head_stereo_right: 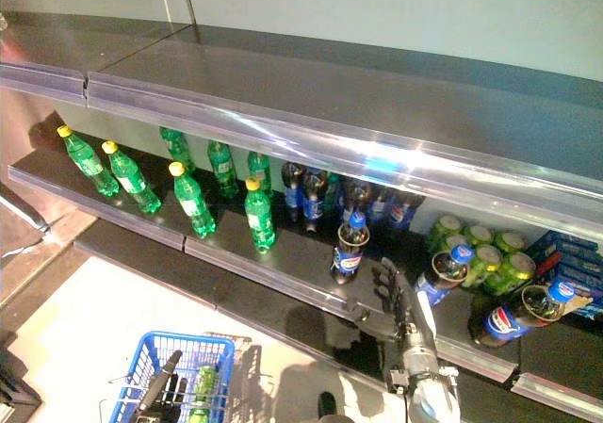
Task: Pick up the drink and place into the basket.
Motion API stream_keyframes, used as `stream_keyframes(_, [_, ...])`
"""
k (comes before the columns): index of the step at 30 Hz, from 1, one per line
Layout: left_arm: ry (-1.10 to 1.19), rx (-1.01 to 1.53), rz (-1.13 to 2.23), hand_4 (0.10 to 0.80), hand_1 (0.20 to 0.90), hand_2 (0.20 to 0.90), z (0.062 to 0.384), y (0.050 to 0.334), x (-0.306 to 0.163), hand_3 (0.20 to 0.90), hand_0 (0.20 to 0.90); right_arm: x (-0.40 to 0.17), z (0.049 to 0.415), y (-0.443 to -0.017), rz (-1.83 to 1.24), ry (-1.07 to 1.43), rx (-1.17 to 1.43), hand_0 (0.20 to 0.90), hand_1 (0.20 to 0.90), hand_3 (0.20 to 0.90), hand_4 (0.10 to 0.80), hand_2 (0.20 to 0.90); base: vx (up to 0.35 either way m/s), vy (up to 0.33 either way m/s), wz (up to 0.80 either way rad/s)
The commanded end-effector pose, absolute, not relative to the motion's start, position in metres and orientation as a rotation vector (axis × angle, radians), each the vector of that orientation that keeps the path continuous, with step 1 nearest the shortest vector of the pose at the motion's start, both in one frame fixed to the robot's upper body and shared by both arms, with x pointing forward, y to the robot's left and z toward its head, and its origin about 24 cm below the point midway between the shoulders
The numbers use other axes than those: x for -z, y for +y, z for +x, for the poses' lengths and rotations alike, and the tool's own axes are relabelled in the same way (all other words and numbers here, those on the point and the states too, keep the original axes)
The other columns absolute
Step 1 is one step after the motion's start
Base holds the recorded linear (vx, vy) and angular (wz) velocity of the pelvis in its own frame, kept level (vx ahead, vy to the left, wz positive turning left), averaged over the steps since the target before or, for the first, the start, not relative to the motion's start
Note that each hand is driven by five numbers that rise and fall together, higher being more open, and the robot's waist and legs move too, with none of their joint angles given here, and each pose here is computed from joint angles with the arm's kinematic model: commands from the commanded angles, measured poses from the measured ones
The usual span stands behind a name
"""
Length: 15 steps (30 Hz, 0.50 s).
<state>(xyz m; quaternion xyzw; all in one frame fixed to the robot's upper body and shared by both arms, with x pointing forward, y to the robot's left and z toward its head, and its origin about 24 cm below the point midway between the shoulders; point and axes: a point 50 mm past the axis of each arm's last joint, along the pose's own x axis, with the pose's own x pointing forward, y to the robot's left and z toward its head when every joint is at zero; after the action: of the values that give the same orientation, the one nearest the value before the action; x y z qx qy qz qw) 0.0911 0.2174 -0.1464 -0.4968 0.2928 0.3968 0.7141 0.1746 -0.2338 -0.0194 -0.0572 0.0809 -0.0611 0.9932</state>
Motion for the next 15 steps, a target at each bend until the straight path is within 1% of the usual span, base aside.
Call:
stream_keyframes(1, [0.285,-0.752,-1.030,0.100,0.300,0.300,0.132,0.260,0.105,0.200,0.300,-0.026,0.200,-0.228,-0.087,-0.088,0.083,0.900,0.900,0.900,0.800,0.900,0.056,0.026,-0.32])
stream_keyframes(3, [0.292,-0.782,-1.037,0.100,0.300,0.300,0.122,0.265,0.108,0.200,0.300,-0.026,0.198,-0.228,-0.086,-0.083,0.078,0.900,0.900,0.900,0.800,0.900,0.034,0.054,-0.48])
stream_keyframes(5, [0.297,-0.782,-1.041,0.100,0.300,0.300,0.126,0.268,0.108,0.200,0.300,-0.025,0.197,-0.230,-0.085,-0.087,0.097,0.900,0.900,0.900,0.800,0.900,-0.022,0.104,-0.30])
stream_keyframes(8, [0.293,-0.768,-1.050,0.100,0.300,0.300,0.135,0.266,0.108,0.200,0.300,-0.028,0.202,-0.231,-0.099,-0.097,0.105,0.900,0.900,0.900,0.800,0.900,-0.050,0.145,-0.07])
stream_keyframes(11, [0.286,-0.762,-1.058,0.100,0.300,0.300,0.136,0.263,0.109,0.200,0.300,-0.027,0.205,-0.232,-0.107,-0.093,0.108,0.900,0.900,0.900,0.800,0.900,-0.020,0.128,-0.01])
stream_keyframes(15, [0.283,-0.759,-1.052,0.100,0.300,0.300,0.136,0.264,0.109,0.200,0.300,-0.026,0.207,-0.234,-0.105,-0.093,0.122,0.900,0.900,0.900,0.800,0.900,0.008,0.064,-0.02])
